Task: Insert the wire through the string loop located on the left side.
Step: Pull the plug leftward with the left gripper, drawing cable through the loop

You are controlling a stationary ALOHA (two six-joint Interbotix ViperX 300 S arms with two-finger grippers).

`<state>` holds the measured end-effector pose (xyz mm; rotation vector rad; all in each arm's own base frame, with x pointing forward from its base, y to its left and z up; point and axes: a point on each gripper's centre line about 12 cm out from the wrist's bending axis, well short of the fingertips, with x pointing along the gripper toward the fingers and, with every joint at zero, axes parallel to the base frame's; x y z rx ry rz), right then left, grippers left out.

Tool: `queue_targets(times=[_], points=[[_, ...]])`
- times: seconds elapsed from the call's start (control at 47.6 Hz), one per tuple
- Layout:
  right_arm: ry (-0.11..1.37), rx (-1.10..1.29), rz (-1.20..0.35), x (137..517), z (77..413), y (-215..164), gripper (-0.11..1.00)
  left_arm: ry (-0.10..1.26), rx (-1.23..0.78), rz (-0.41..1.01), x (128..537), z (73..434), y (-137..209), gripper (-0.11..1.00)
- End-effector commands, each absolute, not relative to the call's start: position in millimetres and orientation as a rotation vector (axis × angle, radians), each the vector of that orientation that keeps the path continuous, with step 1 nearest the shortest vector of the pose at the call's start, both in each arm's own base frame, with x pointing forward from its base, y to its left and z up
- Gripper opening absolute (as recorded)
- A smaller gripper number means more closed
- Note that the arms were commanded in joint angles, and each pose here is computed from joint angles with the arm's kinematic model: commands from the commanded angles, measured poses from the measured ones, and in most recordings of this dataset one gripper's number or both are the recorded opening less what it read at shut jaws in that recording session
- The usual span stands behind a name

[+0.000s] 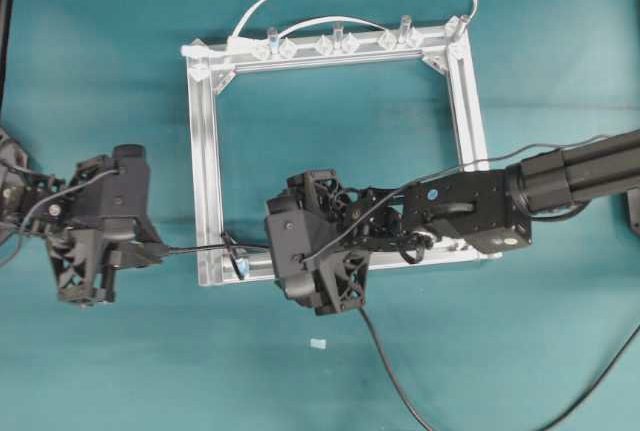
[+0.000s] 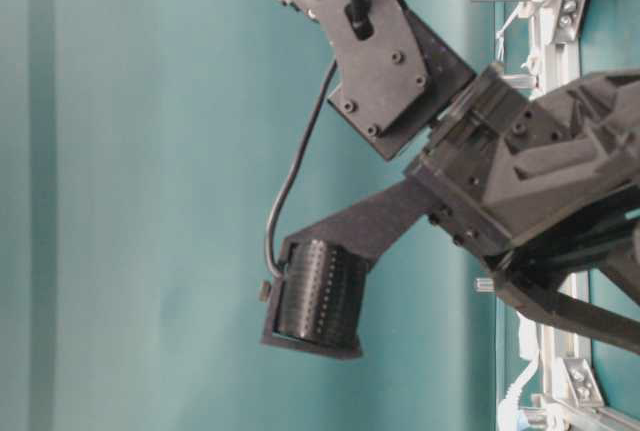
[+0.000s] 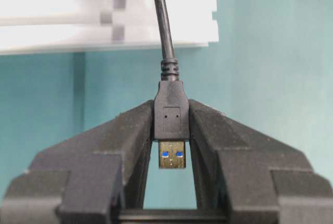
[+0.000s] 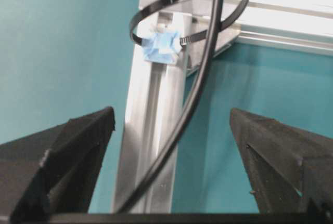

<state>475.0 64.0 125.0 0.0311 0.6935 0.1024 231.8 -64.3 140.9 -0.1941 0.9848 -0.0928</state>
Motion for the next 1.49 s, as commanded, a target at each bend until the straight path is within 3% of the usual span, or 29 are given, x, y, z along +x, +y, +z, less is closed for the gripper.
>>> queue_targets(times=[0.0,0.946,1.114,1.177,1.262,1.472], points=[[0.634,0.033,0.108,477,151,66,0.95,0.975,-0.203,-0.106,229,147,-68,0.22],[0.63,0.033,0.107,478,152,66,0.95,1.036,-0.228,-0.101,213,136,-74,0.22],[0.63,0.032,0.108,478,152,66,0.95,1.029,-0.208,-0.111,214,138,-74,0.69],[0.628,0.034,0.106,478,152,66,0.95,1.027,-0.197,-0.119,214,138,-74,0.81],[0.63,0.033,0.107,478,152,66,0.95,1.02,-0.182,-0.129,214,139,-74,0.76],[0.613,0.034,0.107,478,159,66,0.95,0.978,-0.157,-0.154,213,148,-74,0.77]])
